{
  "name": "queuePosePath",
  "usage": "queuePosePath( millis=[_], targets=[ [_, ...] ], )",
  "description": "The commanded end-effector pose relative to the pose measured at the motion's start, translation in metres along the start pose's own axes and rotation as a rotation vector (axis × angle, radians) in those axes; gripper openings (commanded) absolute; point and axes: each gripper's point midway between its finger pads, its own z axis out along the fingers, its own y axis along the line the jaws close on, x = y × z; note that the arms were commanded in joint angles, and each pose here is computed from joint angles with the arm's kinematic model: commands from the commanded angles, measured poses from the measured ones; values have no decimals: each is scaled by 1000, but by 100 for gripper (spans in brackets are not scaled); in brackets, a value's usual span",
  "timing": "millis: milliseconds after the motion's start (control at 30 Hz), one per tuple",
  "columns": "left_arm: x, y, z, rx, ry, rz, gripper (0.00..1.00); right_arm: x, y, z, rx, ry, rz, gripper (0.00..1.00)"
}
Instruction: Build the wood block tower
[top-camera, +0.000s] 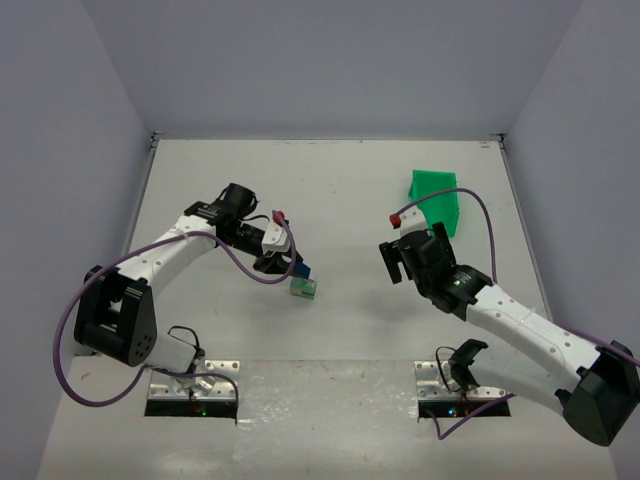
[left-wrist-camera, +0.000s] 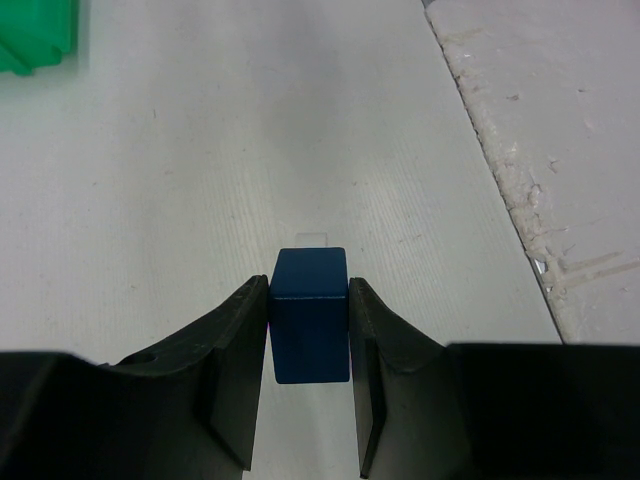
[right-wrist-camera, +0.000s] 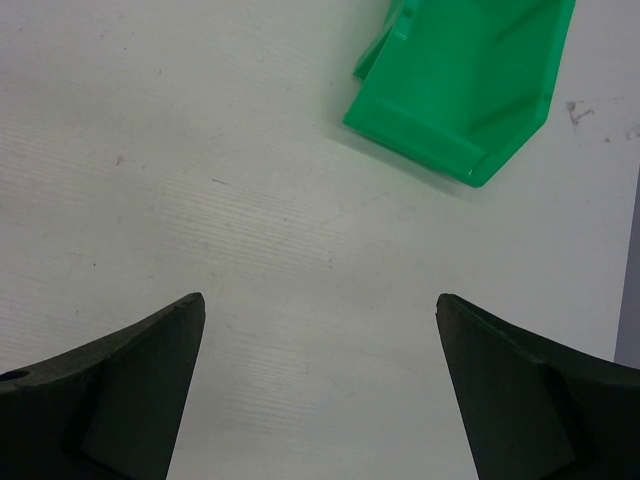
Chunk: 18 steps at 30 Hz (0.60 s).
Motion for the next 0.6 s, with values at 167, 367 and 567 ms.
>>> queuePosePath(
  millis=[167, 367, 567],
  targets=[
    [-7, 7, -4, -14, -27, 27, 31, -23, -3, -3, 9, -45, 39, 99],
    [-5, 9, -3, -19, -23, 22, 34, -24, -2, -2, 7, -41, 34, 99],
    [-6, 11, -4, -22, -21, 17, 36, -23, -1, -1, 5, -36, 29, 99]
  ],
)
